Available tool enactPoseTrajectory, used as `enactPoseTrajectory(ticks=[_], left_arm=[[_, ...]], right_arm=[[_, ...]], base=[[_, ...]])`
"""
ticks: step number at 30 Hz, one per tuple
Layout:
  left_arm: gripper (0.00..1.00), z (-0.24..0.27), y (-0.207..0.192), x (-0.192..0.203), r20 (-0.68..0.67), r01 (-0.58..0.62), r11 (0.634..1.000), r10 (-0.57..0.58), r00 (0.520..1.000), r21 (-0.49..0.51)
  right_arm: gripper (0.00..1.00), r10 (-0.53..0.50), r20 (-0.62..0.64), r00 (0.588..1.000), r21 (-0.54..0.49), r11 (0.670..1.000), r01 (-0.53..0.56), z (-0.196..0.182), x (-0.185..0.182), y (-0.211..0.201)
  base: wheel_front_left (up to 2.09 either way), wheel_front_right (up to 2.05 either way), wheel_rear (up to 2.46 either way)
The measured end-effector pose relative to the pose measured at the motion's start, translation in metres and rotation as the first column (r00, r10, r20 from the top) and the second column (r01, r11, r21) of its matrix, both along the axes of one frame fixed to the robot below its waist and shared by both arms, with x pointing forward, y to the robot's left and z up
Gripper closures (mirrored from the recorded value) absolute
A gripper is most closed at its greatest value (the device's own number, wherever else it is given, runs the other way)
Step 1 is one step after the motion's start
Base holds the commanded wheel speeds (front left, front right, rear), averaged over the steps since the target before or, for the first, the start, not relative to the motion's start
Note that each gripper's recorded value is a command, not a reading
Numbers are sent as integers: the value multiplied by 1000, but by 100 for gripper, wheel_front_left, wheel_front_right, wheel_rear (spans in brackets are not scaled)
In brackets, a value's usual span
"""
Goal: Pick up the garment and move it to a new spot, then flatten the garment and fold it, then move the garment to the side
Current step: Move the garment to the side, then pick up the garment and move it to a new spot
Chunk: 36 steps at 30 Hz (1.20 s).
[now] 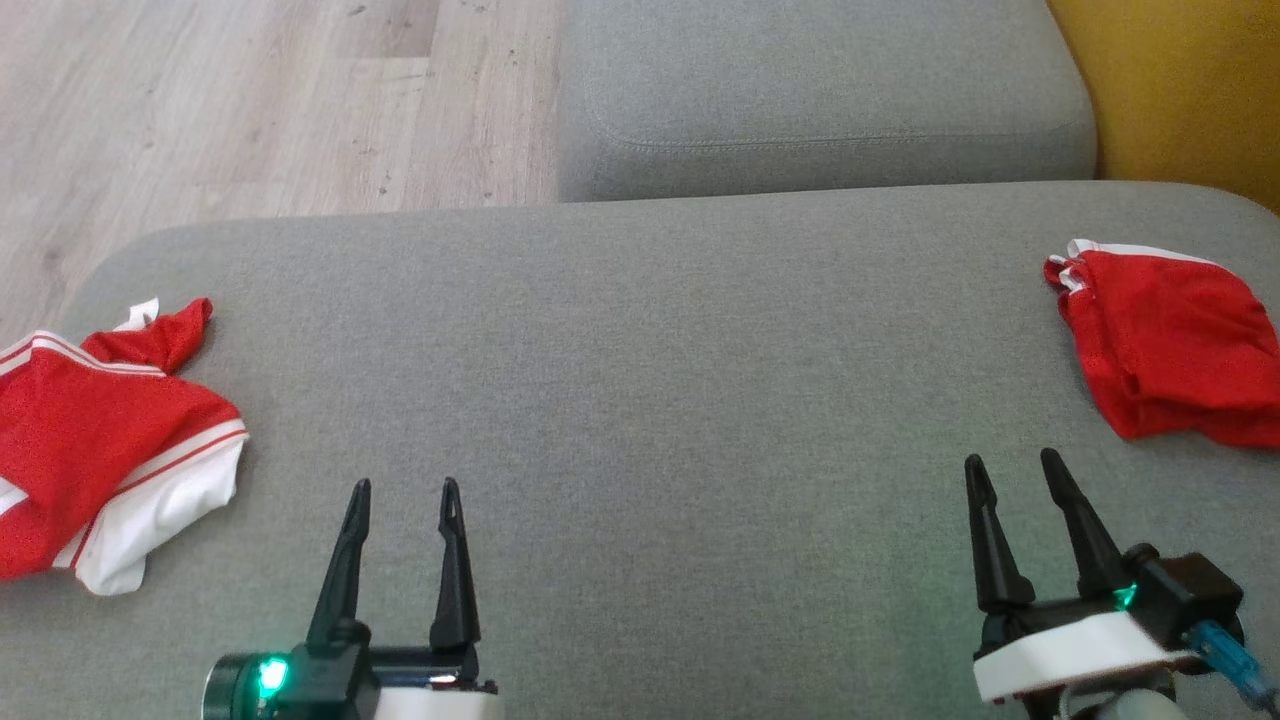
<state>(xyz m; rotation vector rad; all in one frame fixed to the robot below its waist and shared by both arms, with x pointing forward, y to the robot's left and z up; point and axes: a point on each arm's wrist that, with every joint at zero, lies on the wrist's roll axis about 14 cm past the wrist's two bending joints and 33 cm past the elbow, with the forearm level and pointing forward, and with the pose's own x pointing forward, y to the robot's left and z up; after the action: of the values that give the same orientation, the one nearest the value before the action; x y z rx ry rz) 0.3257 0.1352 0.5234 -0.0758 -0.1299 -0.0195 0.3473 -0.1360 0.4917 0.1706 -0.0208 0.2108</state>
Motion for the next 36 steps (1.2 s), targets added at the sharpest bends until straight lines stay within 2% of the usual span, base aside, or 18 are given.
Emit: enactPoseTrajectory(ticks=[13,22,29,36], left_arm=[[0,-9,8,-2,-30,-27,1000,27,999,1],[0,-19,42,-19,-61,-150,989,150,987,-4],[0,-23,82,-47,-79,-304,953,304,949,2],[0,-22,125,-82,-81,-477,879,475,876,4]], right_arm=[[0,19,-22,1000,0,1000,-19,-7,1,6],[0,156,-38,987,-1,988,-156,-12,14,49],[0,288,-49,956,-2,957,-289,-16,27,94],[0,426,-61,903,4,905,-426,-21,32,143]], base=[[0,0,0],[0,0,0],[0,0,0],[0,0,0]])
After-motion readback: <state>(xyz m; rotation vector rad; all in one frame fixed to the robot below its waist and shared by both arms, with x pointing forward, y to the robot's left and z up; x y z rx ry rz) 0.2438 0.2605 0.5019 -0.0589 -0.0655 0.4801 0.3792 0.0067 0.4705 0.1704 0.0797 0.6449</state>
